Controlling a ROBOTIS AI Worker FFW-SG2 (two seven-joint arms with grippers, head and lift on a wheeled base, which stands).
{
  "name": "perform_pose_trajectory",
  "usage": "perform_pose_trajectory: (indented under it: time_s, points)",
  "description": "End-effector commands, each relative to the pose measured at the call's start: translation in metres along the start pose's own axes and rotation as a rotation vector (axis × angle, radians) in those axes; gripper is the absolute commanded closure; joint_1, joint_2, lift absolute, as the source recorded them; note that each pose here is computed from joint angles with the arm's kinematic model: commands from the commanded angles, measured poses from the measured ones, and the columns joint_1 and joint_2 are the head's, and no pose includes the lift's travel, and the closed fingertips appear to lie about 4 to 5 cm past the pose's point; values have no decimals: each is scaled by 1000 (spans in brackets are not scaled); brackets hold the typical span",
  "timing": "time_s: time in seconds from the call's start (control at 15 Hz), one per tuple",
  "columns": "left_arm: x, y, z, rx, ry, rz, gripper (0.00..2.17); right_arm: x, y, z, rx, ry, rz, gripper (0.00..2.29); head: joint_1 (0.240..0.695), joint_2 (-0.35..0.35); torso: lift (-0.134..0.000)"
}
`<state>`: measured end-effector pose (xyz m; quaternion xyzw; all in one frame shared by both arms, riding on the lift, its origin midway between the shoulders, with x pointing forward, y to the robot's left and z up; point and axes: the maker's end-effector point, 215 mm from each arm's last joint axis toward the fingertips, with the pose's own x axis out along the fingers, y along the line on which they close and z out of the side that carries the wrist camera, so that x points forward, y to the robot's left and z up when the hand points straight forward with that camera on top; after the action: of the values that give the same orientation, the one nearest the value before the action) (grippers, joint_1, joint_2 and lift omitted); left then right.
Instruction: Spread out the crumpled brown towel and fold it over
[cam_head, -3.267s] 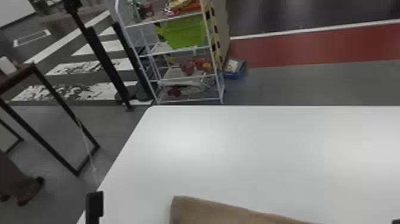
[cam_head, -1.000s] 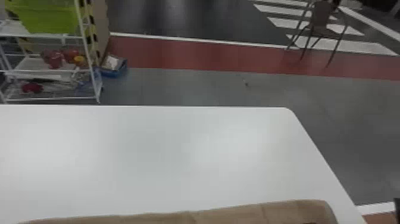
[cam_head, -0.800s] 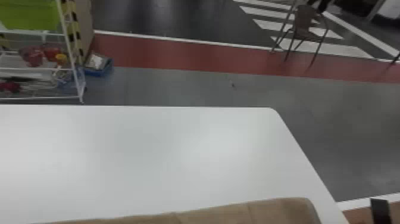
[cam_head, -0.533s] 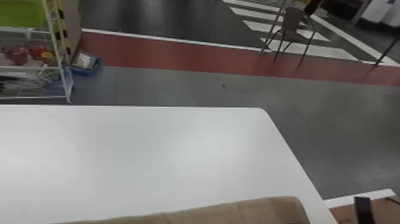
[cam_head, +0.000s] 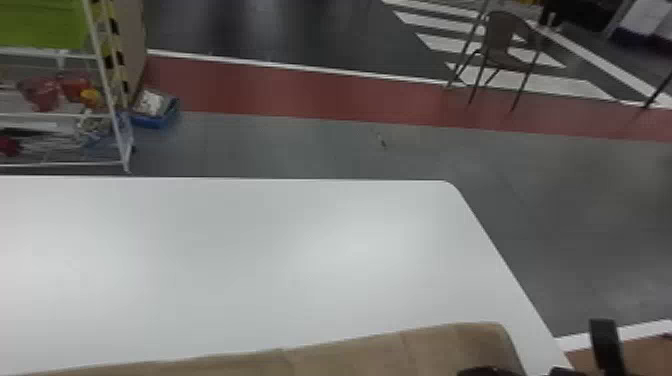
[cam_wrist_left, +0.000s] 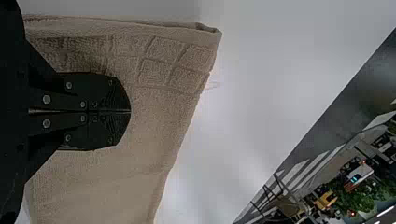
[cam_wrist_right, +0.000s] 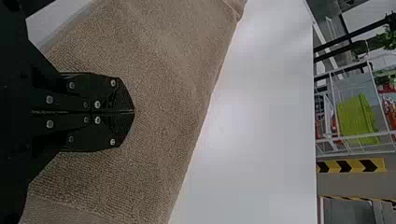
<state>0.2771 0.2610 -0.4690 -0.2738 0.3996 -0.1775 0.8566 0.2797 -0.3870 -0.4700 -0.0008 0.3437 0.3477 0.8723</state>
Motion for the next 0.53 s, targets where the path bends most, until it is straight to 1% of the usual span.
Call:
perform_pose_trajectory:
  time_s: [0.0, 0.2, 0.33, 0.47]
  points:
    - [1, 0, 4, 2, -7, 0, 1733, 9, 1, 6, 4, -7, 14, 1598, 695, -273, -123]
    - [2, 0, 15, 7, -23, 0, 1733, 23, 0, 15, 14, -13, 14, 1598, 695, -245, -123]
    - [2, 0, 16, 3, -22, 2, 1730, 25, 1, 16, 34, -10, 17, 1598, 695, -224, -123]
    - [-2, 8, 16, -7, -28, 15, 1730, 23, -2, 15, 35, -10, 9, 1598, 695, -205, -123]
